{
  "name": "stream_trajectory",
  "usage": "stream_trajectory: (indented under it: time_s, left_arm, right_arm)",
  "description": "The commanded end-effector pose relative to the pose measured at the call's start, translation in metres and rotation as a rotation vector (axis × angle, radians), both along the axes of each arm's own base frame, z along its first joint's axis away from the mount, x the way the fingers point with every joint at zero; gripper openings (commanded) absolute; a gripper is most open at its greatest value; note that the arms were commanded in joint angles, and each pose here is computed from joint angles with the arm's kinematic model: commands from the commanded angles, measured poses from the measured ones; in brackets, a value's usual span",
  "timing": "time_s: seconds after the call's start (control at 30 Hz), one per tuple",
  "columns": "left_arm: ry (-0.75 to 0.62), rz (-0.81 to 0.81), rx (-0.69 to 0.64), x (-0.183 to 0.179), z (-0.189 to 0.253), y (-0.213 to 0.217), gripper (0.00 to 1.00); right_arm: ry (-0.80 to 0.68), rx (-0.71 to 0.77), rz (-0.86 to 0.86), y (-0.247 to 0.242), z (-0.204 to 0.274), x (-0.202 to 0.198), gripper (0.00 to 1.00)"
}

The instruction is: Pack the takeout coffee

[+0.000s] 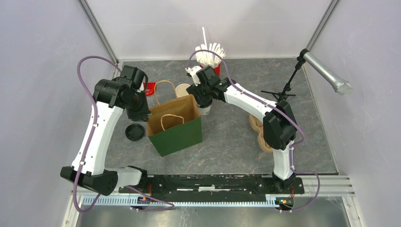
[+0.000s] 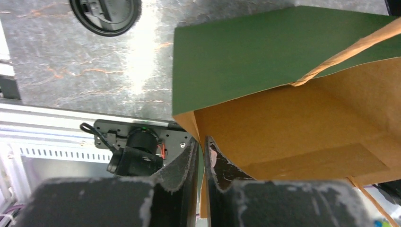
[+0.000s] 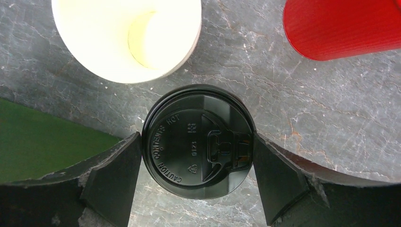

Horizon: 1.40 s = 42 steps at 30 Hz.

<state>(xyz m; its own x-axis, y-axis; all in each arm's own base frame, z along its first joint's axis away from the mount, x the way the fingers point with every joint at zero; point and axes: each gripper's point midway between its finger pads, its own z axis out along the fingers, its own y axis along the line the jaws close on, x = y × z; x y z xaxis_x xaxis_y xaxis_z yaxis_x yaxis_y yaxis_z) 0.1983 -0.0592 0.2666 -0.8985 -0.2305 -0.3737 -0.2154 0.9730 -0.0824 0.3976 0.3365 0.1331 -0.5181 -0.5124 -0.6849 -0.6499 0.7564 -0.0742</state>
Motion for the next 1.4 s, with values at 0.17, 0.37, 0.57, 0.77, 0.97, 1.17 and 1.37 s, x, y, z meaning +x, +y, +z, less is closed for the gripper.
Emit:
stream_trajectory:
  time_s: [0.17,0.37,0.57,0.77,0.97,1.17,1.37]
  left_arm:
    - [0.027,-0.105,-0.161,0.004,-0.001,-0.034,0.12]
    - [0.005,-0.142,-0.277,0.015,0.002,-0.058,0.09]
    - [-0.025,-0.209,-0.428,0.021,0.012,-0.088,0.08]
    - [-0.022,-0.335,-0.522,0.02,0.018,-0.128,0.08]
    - [-0.02,-0.43,-0.593,0.013,0.027,-0.157,0.08]
    - [-0.041,-0.428,-0.5,0.026,0.021,-0.147,0.13]
    - [-0.147,-0.371,-0.409,0.051,0.052,-0.133,0.34]
  right_arm:
    - [-0.075,-0.035,-0.105,-0.077,0.046,0.0,0.76]
    - [-0.075,-0.002,-0.133,-0.111,0.065,-0.019,0.74]
    - [-0.09,0.044,-0.153,-0.13,0.082,-0.043,0.73]
    - [-0.107,0.079,-0.143,-0.141,0.096,-0.063,0.72]
    - [-0.093,0.065,-0.146,-0.155,0.099,-0.084,0.72]
    - [-0.162,0.023,-0.23,-0.18,0.126,-0.086,0.72]
    - [-0.27,0.051,-0.271,-0.192,0.189,-0.086,0.72]
